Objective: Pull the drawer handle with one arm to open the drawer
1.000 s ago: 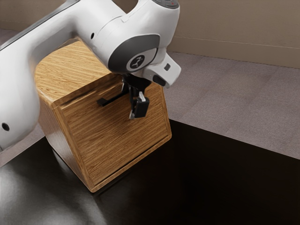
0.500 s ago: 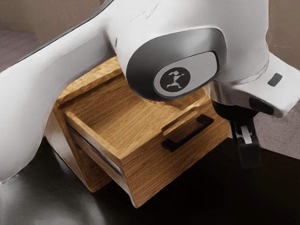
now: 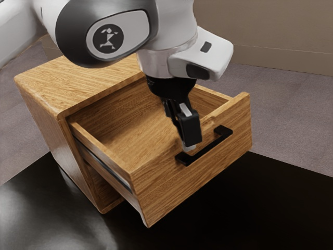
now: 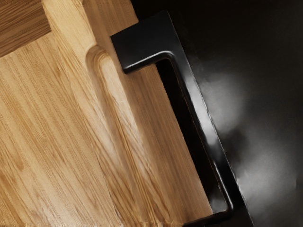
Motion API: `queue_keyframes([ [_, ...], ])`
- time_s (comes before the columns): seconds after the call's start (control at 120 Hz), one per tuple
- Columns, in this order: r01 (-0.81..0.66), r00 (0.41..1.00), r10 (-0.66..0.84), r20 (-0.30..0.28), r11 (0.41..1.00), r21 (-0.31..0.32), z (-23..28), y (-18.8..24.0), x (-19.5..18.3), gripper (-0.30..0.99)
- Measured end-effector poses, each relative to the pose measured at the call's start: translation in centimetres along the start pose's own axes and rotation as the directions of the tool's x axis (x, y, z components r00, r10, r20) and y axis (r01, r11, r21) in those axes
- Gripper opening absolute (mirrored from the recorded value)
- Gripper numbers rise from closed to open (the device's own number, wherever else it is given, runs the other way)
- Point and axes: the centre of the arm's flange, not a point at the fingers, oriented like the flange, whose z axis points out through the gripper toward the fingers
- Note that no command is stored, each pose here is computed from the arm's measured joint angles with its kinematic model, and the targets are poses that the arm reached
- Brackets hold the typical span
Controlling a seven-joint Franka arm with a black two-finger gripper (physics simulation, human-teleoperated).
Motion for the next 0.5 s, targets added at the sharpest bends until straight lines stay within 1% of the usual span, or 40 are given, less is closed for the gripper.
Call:
queue_keyframes([
  [0.05,0.019,0.999,-0.019,-0.041,1.000,0.003,-2.0,2.5,-0.5,0.69],
  [0.1,0.027,0.997,-0.027,-0.070,1.000,0.000,-3.4,5.1,-0.7,0.69],
  [0.208,0.033,0.995,-0.034,-0.088,0.999,-0.017,-4.0,11.2,-0.3,0.69],
  [0.35,0.041,0.990,-0.046,-0.137,0.998,-0.038,-6.4,18.0,-1.7,0.69],
  [0.45,0.056,0.982,-0.050,-0.182,0.998,0.028,-7.5,21.6,-2.8,0.69],
  [0.5,0.062,0.978,-0.051,-0.201,0.997,0.049,-7.8,23.4,-3.1,0.69],
])
